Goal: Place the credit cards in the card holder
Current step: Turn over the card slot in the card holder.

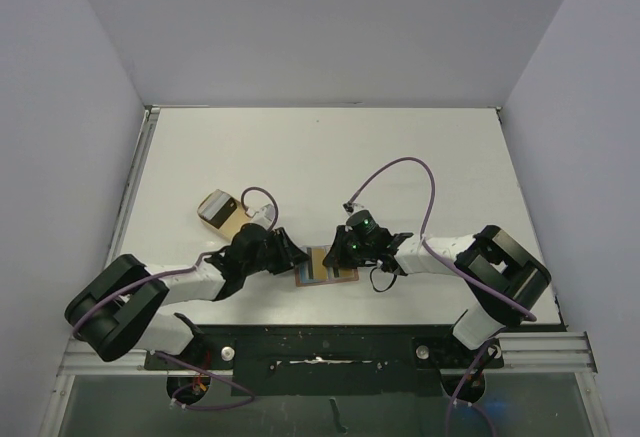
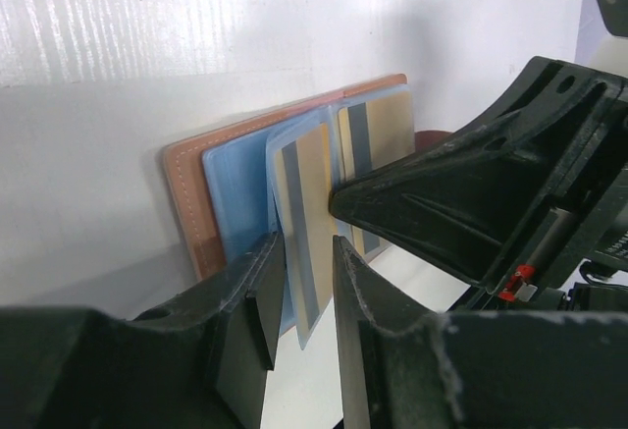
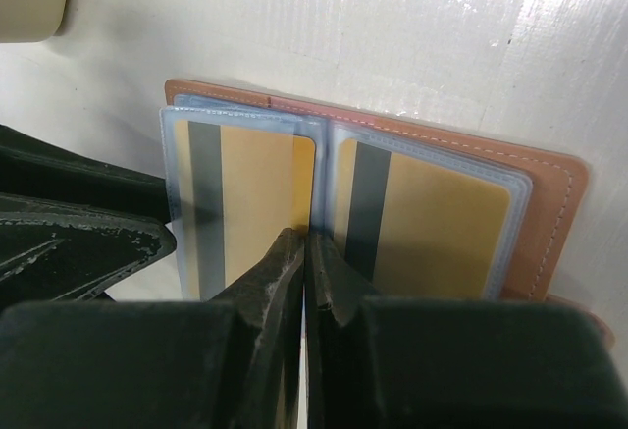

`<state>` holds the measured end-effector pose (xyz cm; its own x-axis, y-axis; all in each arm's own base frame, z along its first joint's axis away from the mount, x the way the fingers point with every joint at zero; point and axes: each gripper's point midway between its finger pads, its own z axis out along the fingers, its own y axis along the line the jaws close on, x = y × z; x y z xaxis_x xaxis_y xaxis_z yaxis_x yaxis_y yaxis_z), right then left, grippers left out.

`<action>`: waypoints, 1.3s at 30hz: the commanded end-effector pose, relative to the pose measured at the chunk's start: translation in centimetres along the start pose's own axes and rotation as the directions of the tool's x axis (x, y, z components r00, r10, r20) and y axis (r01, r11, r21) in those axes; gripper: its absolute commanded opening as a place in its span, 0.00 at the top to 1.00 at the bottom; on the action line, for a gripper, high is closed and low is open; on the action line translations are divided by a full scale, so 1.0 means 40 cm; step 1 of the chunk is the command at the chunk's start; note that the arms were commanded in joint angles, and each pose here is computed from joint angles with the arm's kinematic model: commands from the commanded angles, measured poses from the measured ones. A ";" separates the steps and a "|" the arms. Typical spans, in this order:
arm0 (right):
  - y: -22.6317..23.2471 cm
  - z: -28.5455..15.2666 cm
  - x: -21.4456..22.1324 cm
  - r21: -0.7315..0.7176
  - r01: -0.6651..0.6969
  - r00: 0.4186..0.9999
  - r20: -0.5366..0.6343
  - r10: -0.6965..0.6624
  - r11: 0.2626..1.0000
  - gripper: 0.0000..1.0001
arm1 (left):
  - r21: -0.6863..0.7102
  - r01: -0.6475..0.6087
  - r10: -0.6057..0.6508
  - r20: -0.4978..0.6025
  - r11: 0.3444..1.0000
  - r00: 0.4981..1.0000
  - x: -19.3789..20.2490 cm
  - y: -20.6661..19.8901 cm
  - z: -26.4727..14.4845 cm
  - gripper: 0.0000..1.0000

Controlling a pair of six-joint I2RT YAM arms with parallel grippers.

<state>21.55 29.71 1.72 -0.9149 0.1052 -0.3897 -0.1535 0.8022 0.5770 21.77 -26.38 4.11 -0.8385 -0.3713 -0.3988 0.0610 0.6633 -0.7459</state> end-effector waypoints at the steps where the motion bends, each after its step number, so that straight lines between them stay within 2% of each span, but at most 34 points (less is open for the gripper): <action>1: 0.007 -0.004 0.028 -0.012 0.020 1.000 -0.024 -0.021 1.000 0.98 | 0.116 -0.025 0.020 0.041 0.993 0.999 -0.044 -0.098 -0.011 0.77; 6: 0.019 -0.009 0.025 -0.021 0.028 0.999 -0.016 -0.029 0.999 0.94 | 0.099 -0.044 0.040 0.036 0.994 0.999 -0.049 -0.104 -0.018 0.85; 11: 0.034 -0.017 0.021 -0.035 0.039 0.999 -0.008 -0.040 0.999 0.88 | 0.061 -0.065 0.064 0.024 0.996 0.998 -0.047 -0.093 -0.022 1.00; 12: 0.037 -0.020 0.017 -0.037 0.042 0.999 -0.003 -0.042 0.998 0.86 | 0.054 -0.070 0.069 0.020 0.996 0.997 -0.048 -0.093 -0.021 1.00; 21: 0.049 -0.082 -0.020 -0.010 0.080 0.995 0.056 -0.080 0.997 0.69 | -0.024 -0.152 0.152 -0.012 0.988 0.988 -0.065 -0.090 -0.028 1.00; 26: 0.040 -0.118 -0.041 0.022 0.098 0.990 0.103 -0.099 0.995 0.65 | -0.001 -0.147 0.147 -0.011 0.989 0.989 -0.077 -0.121 -0.024 1.00; 29: 0.029 -0.135 -0.049 0.046 0.104 0.986 0.126 -0.109 0.994 0.62 | 0.018 -0.139 0.139 -0.031 0.990 0.990 -0.074 -0.138 -0.016 0.88; 31: 0.024 -0.145 -0.053 0.053 0.105 0.984 0.141 -0.111 0.993 0.62 | 0.042 -0.133 0.135 -0.042 0.990 0.990 -0.070 -0.156 -0.009 0.85; 39: 0.008 -0.193 -0.079 0.079 0.091 0.971 0.216 -0.106 0.993 0.58 | 0.133 -0.087 0.099 -0.086 0.987 0.991 -0.027 -0.218 0.019 0.80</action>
<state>20.67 26.12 7.35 -0.8366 0.1135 -0.5360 -0.2072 0.8400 0.5014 22.17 -29.28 7.64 -0.8797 -0.2372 -0.4121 0.1443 0.6927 -0.7066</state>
